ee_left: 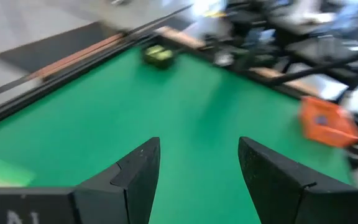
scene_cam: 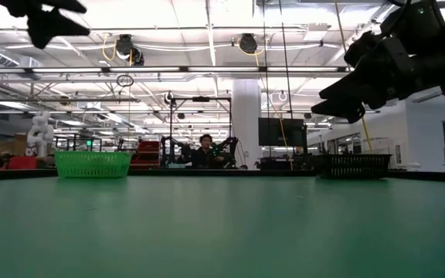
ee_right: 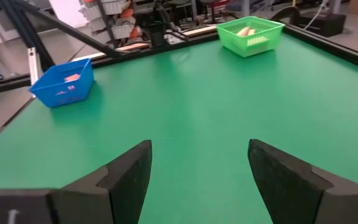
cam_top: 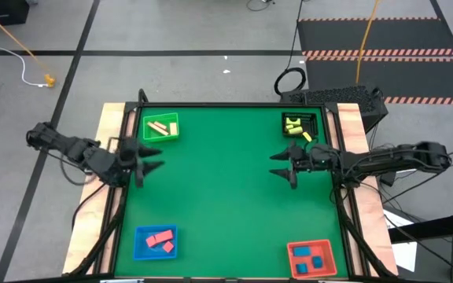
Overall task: Sort & place blocks by color
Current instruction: Return to Home Position
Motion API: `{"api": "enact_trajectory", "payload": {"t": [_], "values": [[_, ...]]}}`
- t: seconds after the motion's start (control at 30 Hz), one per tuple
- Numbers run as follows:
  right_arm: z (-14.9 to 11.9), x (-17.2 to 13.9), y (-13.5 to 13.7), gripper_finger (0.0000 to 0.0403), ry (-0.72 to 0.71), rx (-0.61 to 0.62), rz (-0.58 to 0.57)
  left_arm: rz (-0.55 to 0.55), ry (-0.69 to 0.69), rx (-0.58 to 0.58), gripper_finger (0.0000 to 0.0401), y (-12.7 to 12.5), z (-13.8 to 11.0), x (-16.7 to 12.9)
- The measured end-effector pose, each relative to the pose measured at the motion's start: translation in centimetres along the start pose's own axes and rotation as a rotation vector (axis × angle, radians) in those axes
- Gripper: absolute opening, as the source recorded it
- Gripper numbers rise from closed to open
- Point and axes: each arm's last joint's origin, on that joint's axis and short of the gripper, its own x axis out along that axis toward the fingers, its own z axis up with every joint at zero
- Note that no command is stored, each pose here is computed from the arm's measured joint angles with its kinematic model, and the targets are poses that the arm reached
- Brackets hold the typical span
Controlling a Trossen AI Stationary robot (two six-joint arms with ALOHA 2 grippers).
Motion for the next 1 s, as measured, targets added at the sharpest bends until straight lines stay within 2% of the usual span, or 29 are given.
{"api": "enact_trajectory", "payload": {"t": [0.13,0.43,0.73,1.0], "values": [[0.0,-0.1,-0.3,0.0256,-0.006,0.005,-0.019,-0.176,-0.101,0.057,0.0218,-1.1,-1.6,1.9],[0.0,-0.2,-0.8,0.0256,-0.002,-0.029,-0.044,-0.416,-0.319,0.107,0.0219,-1.3,-5.4,4.0],[0.0,-0.2,-0.9,0.0256,-0.004,-0.049,-0.057,-0.451,-0.372,0.081,0.0218,0.0,-8.9,4.9],[-0.9,-0.5,-1.1,0.0256,-0.017,-0.065,-0.056,-0.450,-0.366,0.081,0.0219,0.5,-10.1,5.2]]}}
